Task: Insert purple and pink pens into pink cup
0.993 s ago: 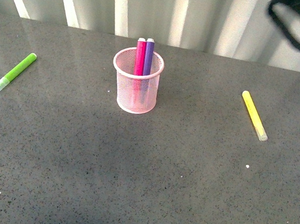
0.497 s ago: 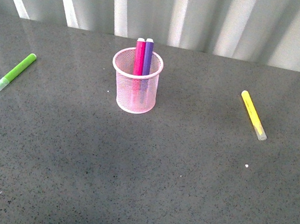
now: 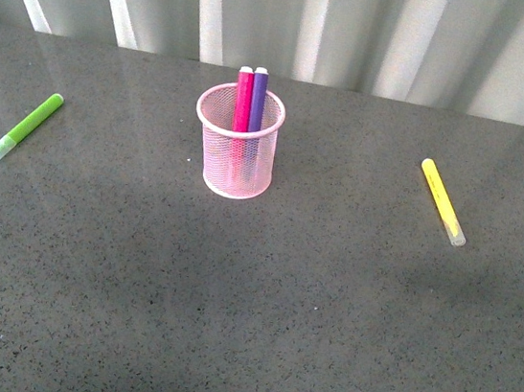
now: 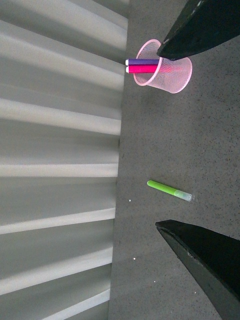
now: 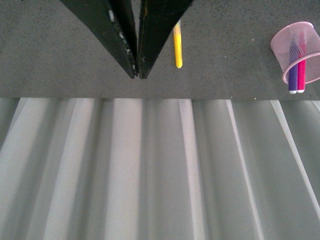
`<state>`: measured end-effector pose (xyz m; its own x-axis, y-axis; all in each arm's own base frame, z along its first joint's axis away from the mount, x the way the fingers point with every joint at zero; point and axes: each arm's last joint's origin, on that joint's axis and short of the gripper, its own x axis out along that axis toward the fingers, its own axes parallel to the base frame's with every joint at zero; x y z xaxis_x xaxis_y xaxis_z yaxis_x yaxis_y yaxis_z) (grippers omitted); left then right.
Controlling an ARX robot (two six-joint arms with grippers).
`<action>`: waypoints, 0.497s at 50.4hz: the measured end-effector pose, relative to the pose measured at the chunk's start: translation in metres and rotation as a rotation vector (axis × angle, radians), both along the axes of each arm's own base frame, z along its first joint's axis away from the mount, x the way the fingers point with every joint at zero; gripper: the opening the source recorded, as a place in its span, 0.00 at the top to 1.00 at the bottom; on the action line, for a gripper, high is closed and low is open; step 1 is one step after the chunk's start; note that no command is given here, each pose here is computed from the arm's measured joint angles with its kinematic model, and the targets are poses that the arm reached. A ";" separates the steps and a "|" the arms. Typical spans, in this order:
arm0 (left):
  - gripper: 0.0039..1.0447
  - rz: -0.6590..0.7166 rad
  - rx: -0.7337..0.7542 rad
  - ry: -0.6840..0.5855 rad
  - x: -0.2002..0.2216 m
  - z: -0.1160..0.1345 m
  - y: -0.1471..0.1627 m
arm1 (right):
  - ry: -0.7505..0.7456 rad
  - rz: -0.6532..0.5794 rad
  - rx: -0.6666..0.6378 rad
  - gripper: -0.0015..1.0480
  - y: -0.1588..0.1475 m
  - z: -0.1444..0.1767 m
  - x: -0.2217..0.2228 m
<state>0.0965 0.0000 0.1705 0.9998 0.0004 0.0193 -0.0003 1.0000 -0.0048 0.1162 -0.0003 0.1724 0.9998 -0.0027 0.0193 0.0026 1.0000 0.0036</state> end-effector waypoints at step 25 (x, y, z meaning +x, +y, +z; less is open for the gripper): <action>0.06 0.000 0.000 0.000 0.000 0.000 0.000 | 0.000 0.000 0.000 0.97 0.000 0.000 -0.010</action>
